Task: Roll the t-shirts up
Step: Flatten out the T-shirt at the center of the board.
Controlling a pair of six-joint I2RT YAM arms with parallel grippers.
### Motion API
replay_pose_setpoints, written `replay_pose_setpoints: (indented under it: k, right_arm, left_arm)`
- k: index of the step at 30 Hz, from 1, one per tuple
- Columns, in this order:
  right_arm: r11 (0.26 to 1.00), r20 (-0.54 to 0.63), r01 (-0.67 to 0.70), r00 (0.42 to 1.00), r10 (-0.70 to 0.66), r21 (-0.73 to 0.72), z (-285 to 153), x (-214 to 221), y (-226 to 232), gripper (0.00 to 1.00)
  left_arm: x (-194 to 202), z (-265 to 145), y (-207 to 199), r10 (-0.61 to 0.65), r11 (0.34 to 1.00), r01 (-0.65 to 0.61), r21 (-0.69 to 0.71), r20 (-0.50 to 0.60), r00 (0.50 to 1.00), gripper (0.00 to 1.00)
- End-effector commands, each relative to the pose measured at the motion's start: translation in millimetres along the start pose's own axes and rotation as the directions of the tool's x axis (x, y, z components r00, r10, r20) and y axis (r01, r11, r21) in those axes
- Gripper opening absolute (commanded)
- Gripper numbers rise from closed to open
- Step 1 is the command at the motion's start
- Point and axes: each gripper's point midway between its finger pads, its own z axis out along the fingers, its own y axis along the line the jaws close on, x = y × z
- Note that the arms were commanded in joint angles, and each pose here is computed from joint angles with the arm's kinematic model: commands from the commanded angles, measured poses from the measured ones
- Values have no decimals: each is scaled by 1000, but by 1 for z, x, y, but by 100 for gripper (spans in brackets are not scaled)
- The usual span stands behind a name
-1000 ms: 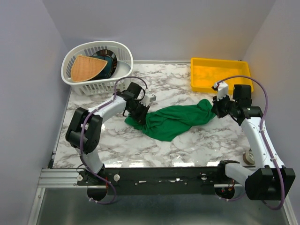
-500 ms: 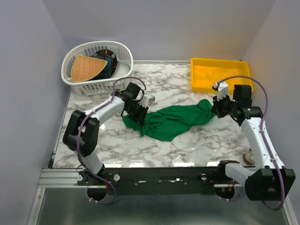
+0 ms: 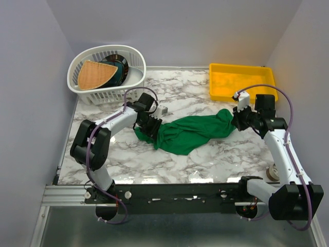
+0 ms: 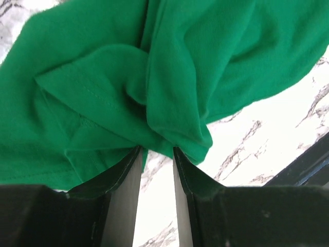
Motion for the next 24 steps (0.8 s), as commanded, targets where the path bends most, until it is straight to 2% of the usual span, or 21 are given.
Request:
replay_pose_setpoints:
  k: [1,6,18,20,24]
  right_arm:
    - [1000,23,-3,1000,3,3,-2,-3,0,0]
    - [1000,20,-3,1000,3,2,-1,-2,0,0]
    - [1000,17,-8,1000,8,-15,4,-2,0,1]
    - [1000,21,-3,1000,3,-9,4,-5,-1,0]
    - [1000,17,-3,1000,4,-4,4,-2,-2,0]
  left_arm:
    - [-6,9,-1,-18,1000,18,22,-13,1000,36]
    - [-2,13,1,-28,999,29,18,-41,999,29]
    - [15,6,-11,-37,997,40,62,-47,998,28]
    - [16,7,-12,-41,997,45,67,-53,998,29]
    - [14,12,-9,-41,997,44,58,-56,998,37]
